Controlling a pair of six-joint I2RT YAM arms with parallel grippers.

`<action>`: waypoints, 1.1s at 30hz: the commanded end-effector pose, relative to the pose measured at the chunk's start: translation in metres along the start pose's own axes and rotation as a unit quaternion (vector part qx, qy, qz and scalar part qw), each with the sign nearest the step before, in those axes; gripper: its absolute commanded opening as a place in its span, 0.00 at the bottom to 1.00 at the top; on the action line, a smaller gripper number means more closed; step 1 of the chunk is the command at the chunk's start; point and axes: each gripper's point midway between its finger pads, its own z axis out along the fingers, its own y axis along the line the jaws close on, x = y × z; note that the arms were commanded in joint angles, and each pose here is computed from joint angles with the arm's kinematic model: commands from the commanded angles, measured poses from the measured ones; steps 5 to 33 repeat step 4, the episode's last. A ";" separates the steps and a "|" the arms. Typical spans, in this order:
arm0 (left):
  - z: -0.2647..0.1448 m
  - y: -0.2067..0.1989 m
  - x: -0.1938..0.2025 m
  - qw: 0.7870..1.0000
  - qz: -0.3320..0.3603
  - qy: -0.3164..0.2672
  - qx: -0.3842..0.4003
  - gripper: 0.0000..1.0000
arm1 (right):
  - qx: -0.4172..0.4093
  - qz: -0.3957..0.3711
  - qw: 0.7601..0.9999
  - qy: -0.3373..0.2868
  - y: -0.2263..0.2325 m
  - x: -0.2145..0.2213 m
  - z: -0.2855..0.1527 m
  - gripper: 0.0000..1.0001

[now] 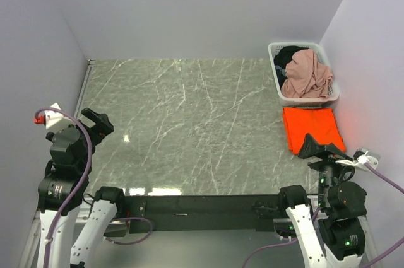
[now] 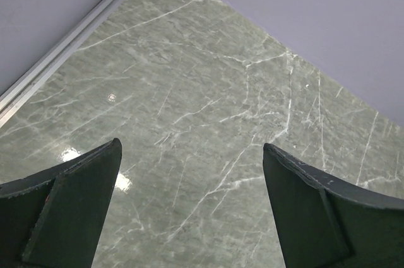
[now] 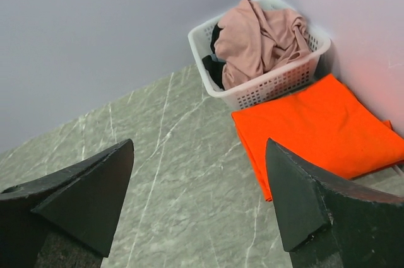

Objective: Fold and stack the t-shirts
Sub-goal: Reset both grippers

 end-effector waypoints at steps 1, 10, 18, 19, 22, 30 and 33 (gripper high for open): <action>0.000 -0.004 -0.011 0.999 0.000 -0.029 0.014 0.99 | -0.015 0.010 0.999 -0.051 -0.001 -0.019 -0.012 0.91; -0.003 -0.006 -0.010 0.999 -0.002 -0.034 0.025 1.00 | -0.020 0.009 0.999 -0.048 0.001 -0.017 -0.011 0.91; -0.003 -0.006 -0.010 0.999 -0.002 -0.034 0.025 1.00 | -0.020 0.009 0.999 -0.048 0.001 -0.017 -0.011 0.91; -0.003 -0.006 -0.010 0.999 -0.002 -0.034 0.025 1.00 | -0.020 0.009 0.999 -0.048 0.001 -0.017 -0.011 0.91; -0.003 -0.006 -0.010 0.999 -0.002 -0.034 0.025 1.00 | -0.020 0.009 0.999 -0.048 0.001 -0.017 -0.011 0.91; -0.003 -0.006 -0.010 0.999 -0.002 -0.034 0.025 1.00 | -0.020 0.009 0.999 -0.048 0.001 -0.017 -0.011 0.91; -0.003 -0.006 -0.010 0.999 -0.002 -0.034 0.025 1.00 | -0.020 0.009 0.999 -0.048 0.001 -0.017 -0.011 0.91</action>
